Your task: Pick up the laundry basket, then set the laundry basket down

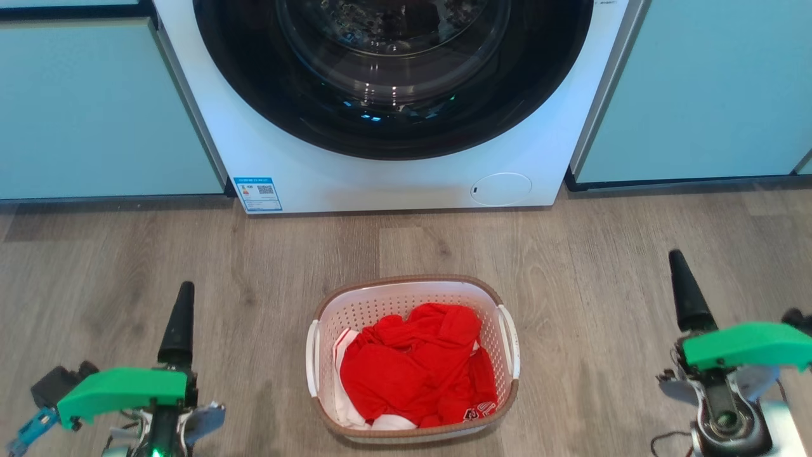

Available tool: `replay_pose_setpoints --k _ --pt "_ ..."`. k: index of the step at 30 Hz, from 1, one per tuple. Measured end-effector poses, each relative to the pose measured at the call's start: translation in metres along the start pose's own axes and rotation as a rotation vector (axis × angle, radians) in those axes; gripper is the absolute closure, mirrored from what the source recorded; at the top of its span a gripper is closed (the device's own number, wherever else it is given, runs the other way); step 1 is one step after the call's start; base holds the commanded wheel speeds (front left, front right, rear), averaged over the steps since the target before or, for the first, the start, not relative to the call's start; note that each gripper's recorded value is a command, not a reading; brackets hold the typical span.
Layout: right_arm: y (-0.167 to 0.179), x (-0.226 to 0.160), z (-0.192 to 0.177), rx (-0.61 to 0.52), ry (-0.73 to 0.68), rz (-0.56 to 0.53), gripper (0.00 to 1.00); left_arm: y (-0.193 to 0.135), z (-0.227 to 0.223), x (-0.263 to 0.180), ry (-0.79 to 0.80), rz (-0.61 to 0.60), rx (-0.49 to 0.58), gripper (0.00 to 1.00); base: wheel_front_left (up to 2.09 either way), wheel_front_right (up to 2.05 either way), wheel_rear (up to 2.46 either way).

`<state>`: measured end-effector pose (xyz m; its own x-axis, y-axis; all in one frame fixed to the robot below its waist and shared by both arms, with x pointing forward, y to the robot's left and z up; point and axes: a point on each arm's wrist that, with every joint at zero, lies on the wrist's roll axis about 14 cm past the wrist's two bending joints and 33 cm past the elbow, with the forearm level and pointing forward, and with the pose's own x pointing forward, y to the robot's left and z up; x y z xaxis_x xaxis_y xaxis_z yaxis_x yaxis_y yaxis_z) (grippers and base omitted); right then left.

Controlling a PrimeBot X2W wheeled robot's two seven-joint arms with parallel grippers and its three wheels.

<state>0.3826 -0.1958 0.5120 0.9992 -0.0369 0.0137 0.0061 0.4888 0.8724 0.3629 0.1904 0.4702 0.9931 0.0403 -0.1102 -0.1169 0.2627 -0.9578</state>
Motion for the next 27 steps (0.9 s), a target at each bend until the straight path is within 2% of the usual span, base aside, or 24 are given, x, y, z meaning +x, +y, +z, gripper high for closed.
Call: replay_pose_setpoints --k 12,22,27 --pt "0.036 0.011 -0.005 -0.216 0.004 0.115 0.00 -0.027 0.009 0.007 -0.037 -0.081 0.192 0.00 0.00 0.00 0.00" --pt "0.059 0.016 -0.010 -0.381 -0.006 0.196 0.00 -0.061 -0.001 0.016 -0.058 -0.130 0.478 0.00 0.00 0.00 0.00" --pt "0.064 0.016 -0.011 -0.448 -0.020 0.216 0.00 -0.065 -0.022 0.016 -0.026 -0.136 0.619 0.00 0.00 0.00 0.00"
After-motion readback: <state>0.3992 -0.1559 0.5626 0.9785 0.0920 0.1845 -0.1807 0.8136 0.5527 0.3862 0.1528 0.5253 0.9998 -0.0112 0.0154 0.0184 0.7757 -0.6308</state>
